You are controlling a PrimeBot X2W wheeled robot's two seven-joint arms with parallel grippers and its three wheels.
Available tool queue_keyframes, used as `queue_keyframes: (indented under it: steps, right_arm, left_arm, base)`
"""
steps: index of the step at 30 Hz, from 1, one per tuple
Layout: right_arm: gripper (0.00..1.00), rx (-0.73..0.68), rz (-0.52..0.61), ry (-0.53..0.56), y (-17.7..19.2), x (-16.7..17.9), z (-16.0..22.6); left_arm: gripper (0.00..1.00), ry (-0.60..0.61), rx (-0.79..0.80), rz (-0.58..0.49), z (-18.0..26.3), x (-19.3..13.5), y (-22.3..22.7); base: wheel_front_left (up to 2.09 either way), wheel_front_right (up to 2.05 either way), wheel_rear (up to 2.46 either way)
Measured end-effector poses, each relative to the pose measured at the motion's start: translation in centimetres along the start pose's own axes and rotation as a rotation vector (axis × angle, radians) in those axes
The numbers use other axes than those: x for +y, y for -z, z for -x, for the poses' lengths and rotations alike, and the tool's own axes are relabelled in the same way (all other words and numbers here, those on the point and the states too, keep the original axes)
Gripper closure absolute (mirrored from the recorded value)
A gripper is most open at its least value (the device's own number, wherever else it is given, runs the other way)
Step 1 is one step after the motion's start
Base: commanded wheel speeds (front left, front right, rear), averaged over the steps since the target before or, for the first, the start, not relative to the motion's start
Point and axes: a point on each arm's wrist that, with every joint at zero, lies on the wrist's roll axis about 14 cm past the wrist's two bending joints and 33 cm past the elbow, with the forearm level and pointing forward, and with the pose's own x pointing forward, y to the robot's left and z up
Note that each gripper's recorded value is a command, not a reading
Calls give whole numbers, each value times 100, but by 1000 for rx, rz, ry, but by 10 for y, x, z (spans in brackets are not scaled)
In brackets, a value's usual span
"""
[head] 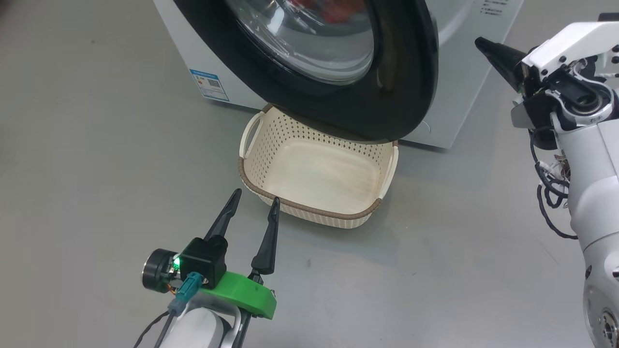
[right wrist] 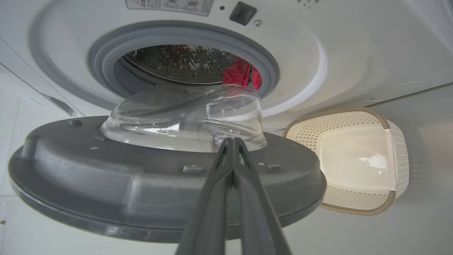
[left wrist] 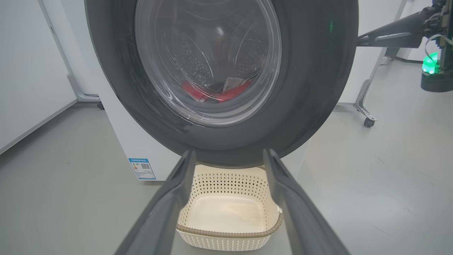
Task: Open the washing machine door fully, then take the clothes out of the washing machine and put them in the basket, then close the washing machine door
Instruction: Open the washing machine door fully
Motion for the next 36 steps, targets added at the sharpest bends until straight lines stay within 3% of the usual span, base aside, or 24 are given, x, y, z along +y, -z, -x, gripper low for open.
queue_keyframes:
  steps: [5,9,17,22,32,33,35,36]
  right_arm:
    - [100,-18,125,44,4,-9,10]
    - [100,-65,371,114,-2,-18,26]
    - [100,-181,710,32,7,13,50]
    - [100,-240,810,118,10,-28,85]
    - [100,-351,957,197,17,-61,129]
    - [77,-363,951,212,19,-66,133]
    - [54,-387,943,233,23,-73,142]
    - [23,-402,946,239,25,-75,145]
  left_arm:
    - [0,12,-6,0,-2,-4,-1]
    - [0,28,-9,4,-2,-9,-2]
    - [0,52,-9,5,-1,-17,-1]
    - [0,63,-15,2,0,-21,-2]
    - [0,65,-18,6,2,-22,-3]
    - [0,64,-19,6,2,-21,-3]
    - [0,60,-16,7,3,-20,-2]
    - [0,57,-14,8,4,-20,-1]
  base:
    - [0,0,0]
    - [0,0,0]
    - [0,0,0]
    - [0,0,0]
    - [0,0,0]
    - [0,0,0]
    - [0,0,0]
    - [0,0,0]
